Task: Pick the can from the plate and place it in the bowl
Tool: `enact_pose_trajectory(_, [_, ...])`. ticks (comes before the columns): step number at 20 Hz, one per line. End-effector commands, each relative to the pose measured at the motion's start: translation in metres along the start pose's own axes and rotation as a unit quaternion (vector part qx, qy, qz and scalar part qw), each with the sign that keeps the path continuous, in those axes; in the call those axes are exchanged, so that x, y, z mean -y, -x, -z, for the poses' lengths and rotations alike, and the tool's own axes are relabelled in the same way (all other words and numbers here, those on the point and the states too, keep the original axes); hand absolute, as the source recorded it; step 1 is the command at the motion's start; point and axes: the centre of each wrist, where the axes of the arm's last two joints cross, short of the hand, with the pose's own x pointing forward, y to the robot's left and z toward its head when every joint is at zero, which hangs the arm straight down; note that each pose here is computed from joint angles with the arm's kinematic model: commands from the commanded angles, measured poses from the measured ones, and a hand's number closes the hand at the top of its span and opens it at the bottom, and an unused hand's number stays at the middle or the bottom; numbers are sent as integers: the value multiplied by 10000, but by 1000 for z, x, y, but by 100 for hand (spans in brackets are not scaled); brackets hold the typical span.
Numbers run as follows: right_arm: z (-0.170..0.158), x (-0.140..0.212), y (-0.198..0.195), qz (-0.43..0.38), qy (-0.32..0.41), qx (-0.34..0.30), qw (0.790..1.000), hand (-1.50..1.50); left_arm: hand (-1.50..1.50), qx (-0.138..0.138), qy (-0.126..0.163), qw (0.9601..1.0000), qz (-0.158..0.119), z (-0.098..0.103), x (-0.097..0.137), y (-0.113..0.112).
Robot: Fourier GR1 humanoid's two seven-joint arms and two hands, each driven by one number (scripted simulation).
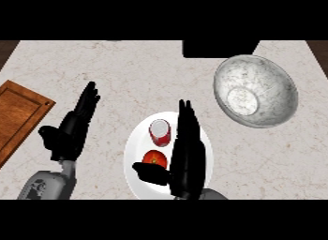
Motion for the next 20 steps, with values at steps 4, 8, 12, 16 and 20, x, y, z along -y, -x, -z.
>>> enact_pose_trajectory(4, [-2, 9, -26, 667, 80, -577, 9961, -150, 0, -54, 9, 10000, 20, 4, 8, -11])
enact_pose_trajectory(8, [1, 6, -11, 915, 78, -746, 9930, -150, 0, 117, 22, 9999, 20, 1, 18, -7])
enact_pose_trajectory(12, [2, -15, 7, 982, 29, -847, 9916, -150, 0, 10, 27, 10000, -31, 1, -3, -4])
enact_pose_trajectory(16, [14, -23, 12, 1088, 174, -861, 9902, -150, 0, -24, 113, 9999, 19, -4, -1, -7])
enact_pose_trajectory(20, [-1, -31, 22, 1100, 77, -827, 9905, -150, 0, -2, 24, 10000, 10, -2, 11, 8])
